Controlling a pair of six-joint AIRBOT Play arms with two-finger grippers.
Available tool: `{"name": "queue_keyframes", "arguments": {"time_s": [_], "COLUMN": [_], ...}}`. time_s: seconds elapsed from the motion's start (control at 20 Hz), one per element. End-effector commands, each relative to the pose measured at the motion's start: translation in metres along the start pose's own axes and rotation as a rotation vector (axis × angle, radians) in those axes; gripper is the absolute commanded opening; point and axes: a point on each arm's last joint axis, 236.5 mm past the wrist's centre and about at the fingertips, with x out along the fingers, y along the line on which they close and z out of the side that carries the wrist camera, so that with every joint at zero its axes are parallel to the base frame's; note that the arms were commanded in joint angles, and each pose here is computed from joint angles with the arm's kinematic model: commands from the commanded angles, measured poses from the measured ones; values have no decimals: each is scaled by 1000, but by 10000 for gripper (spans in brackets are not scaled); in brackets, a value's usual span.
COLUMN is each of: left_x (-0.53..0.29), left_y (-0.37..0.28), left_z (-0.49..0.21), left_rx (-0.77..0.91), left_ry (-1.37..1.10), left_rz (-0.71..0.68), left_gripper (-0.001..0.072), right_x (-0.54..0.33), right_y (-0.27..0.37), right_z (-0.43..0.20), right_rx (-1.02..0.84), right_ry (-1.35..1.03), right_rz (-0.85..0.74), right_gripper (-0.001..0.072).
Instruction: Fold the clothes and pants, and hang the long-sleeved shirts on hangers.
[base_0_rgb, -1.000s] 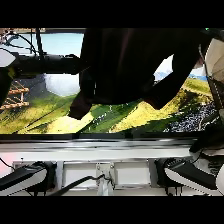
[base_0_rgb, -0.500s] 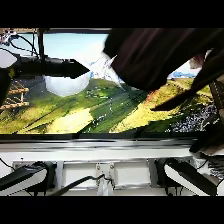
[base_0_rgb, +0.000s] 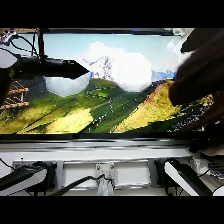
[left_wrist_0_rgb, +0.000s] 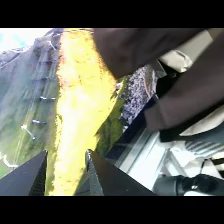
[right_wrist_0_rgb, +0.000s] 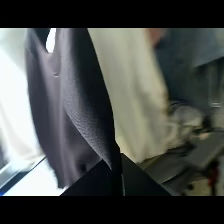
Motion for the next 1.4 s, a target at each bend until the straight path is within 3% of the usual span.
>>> {"name": "queue_keyframes", "arguments": {"time_s": [0.0,0.6,1.25,1.3,1.35], "left_x": [0,0,0,0,0], "left_y": [6,3,3,3,3], "left_z": [-3,-7,-7,-7,-7], "left_rx": [9,8,-37,-37,-36], "left_ry": [11,29,29,30,31], "left_rz": [22,12,12,11,11], "left_gripper": [277,277,277,277,278], "right_x": [0,5,54,53,51], "right_y": [-48,-145,-179,-178,-178], "right_z": [20,81,60,61,62], "right_rx": [55,96,41,41,41], "right_ry": [-61,-292,-192,-195,-198], "right_rz": [-136,-377,-432,-431,-430], "right_gripper": [30,30,34,104,255]}}
